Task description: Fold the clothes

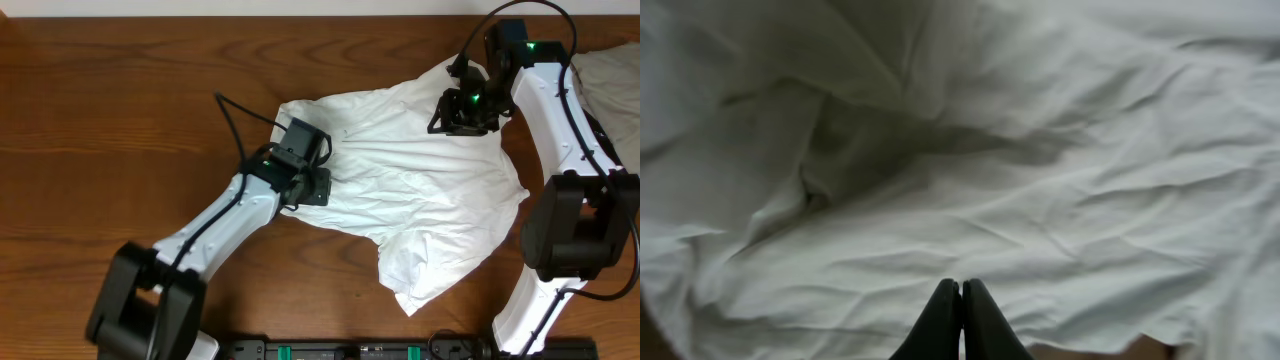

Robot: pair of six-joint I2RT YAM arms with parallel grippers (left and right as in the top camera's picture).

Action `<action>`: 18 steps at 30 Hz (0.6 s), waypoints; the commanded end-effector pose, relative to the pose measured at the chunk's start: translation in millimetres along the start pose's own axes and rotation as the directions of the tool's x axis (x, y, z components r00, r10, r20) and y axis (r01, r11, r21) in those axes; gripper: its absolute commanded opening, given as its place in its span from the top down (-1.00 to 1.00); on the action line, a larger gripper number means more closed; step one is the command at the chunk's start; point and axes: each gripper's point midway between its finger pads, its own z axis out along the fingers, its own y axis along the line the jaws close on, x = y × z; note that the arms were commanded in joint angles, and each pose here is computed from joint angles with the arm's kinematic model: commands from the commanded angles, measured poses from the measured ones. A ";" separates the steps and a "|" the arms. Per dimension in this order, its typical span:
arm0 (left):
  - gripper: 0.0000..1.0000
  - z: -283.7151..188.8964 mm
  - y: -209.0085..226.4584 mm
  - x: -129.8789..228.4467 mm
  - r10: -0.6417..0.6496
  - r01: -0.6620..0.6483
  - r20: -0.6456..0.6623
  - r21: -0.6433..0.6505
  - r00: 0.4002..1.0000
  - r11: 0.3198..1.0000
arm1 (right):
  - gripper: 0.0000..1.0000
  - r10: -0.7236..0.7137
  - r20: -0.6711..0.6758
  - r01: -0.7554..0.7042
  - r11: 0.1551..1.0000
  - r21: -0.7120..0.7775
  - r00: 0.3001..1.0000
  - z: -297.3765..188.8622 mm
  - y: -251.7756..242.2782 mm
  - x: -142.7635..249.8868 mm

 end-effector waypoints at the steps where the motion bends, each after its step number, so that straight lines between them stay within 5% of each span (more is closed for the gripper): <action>1: 0.88 17.9 15.7 2.3 -0.014 0.013 -0.018 -0.061 1.000 0.998 | 0.28 -0.018 0.026 0.018 1.000 -0.014 0.999 -7.5 6.5 -4.1; 11: 0.88 22.6 49.7 -19.9 -0.084 0.089 0.048 -0.107 0.995 0.990 | 0.30 -0.019 -0.059 0.019 1.000 -0.012 0.998 16.3 10.2 19.2; 18: 0.88 23.9 66.5 -24.6 -0.120 0.126 0.057 -0.120 0.991 0.985 | 0.55 0.048 -0.178 -0.049 0.999 0.003 0.983 67.9 8.2 62.4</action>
